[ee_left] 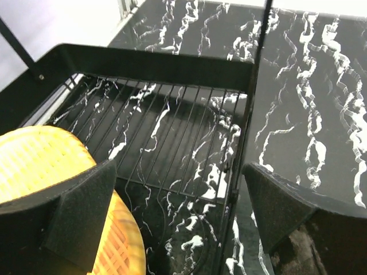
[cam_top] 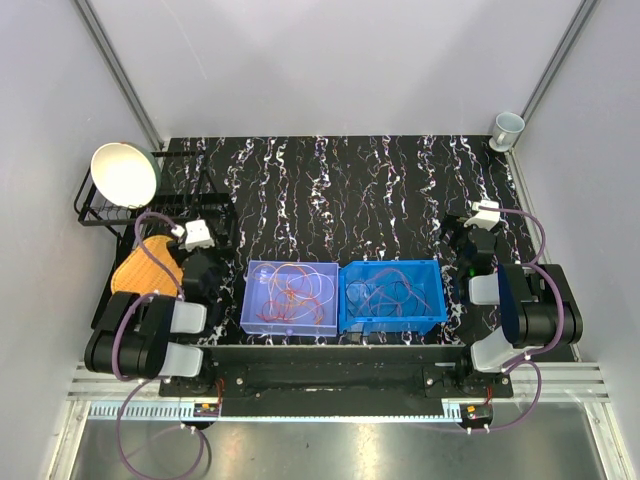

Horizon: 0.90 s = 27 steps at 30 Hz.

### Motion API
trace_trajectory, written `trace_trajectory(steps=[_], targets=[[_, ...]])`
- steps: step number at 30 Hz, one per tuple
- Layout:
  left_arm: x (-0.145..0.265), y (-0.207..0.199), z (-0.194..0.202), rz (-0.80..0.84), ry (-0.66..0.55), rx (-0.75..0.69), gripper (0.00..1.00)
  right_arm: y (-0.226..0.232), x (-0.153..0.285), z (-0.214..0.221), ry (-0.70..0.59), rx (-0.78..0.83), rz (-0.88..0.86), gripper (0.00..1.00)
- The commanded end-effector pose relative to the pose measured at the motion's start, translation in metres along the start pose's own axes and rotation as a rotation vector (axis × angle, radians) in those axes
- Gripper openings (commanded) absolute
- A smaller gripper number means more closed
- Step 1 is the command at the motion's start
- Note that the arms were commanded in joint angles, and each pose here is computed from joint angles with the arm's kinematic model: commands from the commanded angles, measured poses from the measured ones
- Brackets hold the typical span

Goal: Untangle the cables

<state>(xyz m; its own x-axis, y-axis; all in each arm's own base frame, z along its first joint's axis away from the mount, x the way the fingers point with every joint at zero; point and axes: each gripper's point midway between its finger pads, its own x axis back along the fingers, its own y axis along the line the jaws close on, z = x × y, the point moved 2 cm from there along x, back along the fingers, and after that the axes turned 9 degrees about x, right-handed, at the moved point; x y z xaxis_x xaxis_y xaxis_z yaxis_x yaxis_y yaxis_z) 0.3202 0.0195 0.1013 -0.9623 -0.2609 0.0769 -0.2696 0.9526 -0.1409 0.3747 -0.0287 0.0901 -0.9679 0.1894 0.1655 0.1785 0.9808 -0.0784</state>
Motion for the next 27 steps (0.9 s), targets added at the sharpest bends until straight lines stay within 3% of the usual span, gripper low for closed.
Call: trace_trajectory(steps=[1, 27], targets=[[-0.0156, -0.0211, -0.0235, 0.100, -0.058, -0.013, 0.99, -0.0059, -0.0050, -0.0153, -0.057, -0.015, 0.034, 1.00], [-0.0203, -0.0200, -0.0253, 0.099, -0.056, -0.001, 0.99, -0.0050, -0.0058, -0.0150, -0.053, -0.014, 0.030, 0.99]])
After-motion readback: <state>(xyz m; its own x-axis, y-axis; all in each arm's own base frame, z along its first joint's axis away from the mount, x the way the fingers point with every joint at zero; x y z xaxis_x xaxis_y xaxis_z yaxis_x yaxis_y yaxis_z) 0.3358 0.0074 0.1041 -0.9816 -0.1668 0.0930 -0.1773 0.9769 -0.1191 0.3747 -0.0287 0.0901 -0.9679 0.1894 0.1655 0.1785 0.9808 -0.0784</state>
